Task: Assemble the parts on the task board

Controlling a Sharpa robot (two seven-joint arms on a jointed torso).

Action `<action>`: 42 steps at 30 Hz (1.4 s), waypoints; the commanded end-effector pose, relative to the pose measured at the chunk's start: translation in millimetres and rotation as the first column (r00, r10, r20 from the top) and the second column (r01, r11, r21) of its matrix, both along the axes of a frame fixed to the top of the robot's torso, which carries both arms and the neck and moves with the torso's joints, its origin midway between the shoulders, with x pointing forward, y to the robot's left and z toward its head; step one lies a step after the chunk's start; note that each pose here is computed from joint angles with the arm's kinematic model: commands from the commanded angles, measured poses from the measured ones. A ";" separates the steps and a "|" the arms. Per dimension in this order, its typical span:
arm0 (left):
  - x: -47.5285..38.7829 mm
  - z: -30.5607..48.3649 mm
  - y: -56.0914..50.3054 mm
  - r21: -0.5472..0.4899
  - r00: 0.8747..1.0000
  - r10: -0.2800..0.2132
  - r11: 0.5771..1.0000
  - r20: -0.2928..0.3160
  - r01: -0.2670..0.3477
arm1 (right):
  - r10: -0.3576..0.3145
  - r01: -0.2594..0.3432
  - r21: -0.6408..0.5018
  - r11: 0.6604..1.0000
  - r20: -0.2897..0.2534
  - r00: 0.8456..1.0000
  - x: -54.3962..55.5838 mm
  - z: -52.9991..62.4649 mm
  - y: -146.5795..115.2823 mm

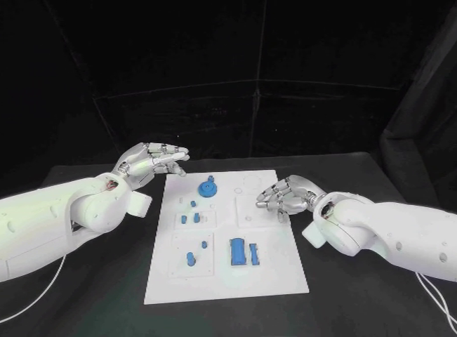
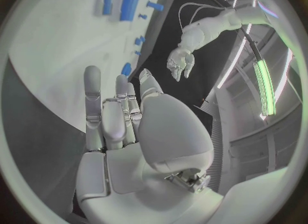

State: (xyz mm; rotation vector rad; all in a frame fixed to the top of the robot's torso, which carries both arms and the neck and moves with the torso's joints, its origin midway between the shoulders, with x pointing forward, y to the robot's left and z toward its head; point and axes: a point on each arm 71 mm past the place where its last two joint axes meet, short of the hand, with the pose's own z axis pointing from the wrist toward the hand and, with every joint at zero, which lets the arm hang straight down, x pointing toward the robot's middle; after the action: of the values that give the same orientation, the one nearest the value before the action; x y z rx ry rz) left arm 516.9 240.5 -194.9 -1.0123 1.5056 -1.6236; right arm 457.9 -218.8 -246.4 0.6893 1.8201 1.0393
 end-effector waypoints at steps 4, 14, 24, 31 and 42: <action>15.2 -0.7 5.6 -0.070 0.993 0.120 0.990 0.020 -0.119 | -0.098 0.076 0.366 0.928 0.040 0.994 49.7 11.8 -9.5; 31.1 -22.2 -7.5 -0.051 0.988 0.154 0.987 -0.017 -0.155 | -0.172 0.139 0.320 0.937 0.077 0.982 86.3 5.3 -12.1; 18.3 -28.0 -15.7 -0.028 0.979 0.203 0.979 -0.021 -0.203 | -0.230 0.183 0.379 0.907 0.083 0.970 70.4 8.2 -1.9; -7.7 -33.7 -29.8 0.014 0.956 0.293 0.956 -0.018 -0.293 | -0.338 0.272 0.460 0.845 0.065 0.939 36.9 14.9 14.5; -46.3 -31.2 -45.4 0.068 0.910 0.415 0.908 0.006 -0.414 | -0.421 0.352 0.498 0.793 0.028 0.907 4.8 22.0 26.0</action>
State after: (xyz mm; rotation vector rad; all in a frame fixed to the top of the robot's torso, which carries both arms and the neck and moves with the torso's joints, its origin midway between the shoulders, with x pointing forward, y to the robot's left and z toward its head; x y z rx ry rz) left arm 471.9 189.7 -230.3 -1.2554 1.3004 -1.3819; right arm 463.4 -187.1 -227.3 1.1700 1.3035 1.2962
